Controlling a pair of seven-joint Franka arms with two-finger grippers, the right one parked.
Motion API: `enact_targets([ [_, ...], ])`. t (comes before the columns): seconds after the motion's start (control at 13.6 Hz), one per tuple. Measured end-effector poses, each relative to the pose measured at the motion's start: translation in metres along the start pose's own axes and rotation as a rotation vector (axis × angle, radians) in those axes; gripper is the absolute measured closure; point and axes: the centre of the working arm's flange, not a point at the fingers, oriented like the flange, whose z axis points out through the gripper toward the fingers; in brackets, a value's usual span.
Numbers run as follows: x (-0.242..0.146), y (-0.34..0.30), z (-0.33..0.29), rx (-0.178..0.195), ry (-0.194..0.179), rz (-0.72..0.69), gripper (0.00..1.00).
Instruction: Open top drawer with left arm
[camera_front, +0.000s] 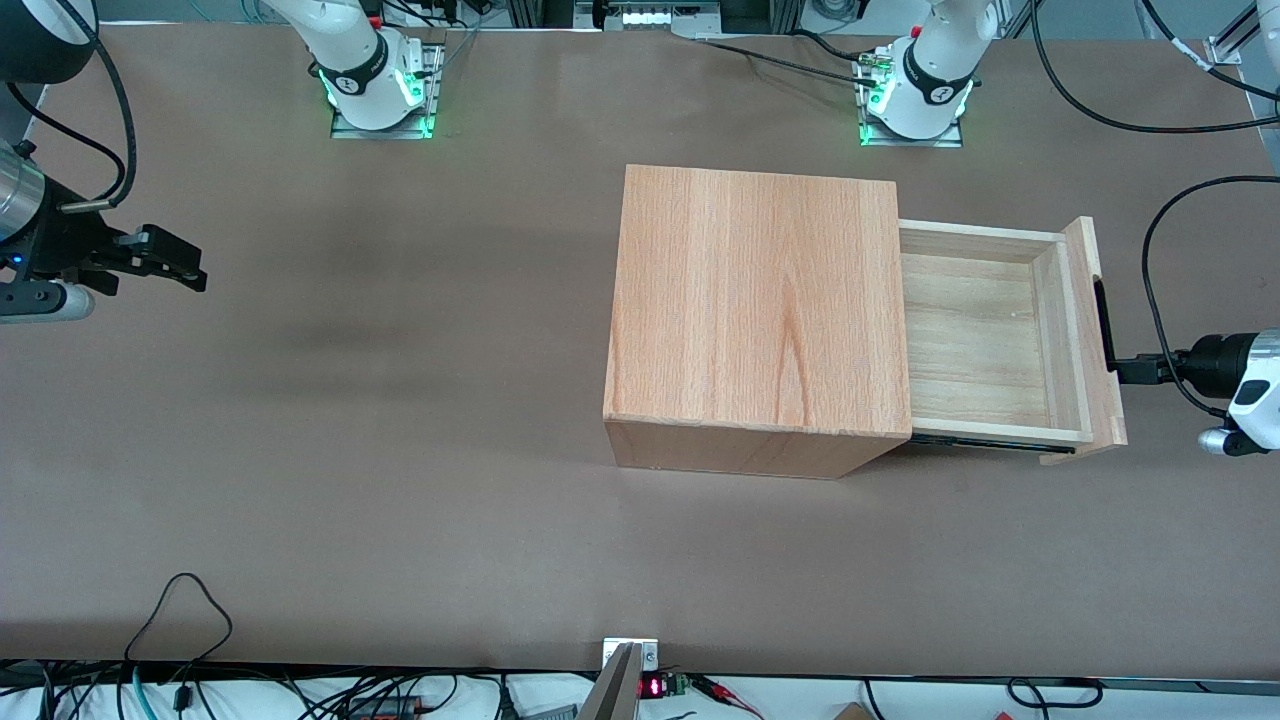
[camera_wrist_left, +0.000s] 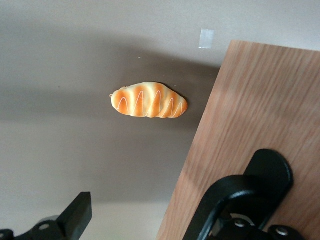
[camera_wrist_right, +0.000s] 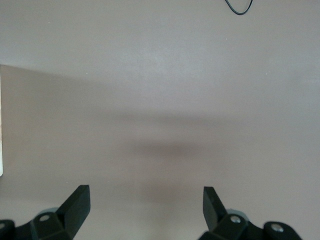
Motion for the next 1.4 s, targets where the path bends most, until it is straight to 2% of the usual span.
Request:
enact_targets([
  [0.15,0.001,-0.002,0.001,-0.019,0.002,0.003,0.0],
  [0.59,0.002,-0.001,0.0,-0.024,0.006,0.009,0.0],
  [0.88,0.003,-0.001,-0.003,-0.047,0.01,0.007,0.0],
  [1.18,0.003,-0.007,-0.005,-0.098,0.016,-0.007,0.0],
  [1.4,0.002,-0.005,-0.015,-0.099,0.029,-0.001,0.0],
])
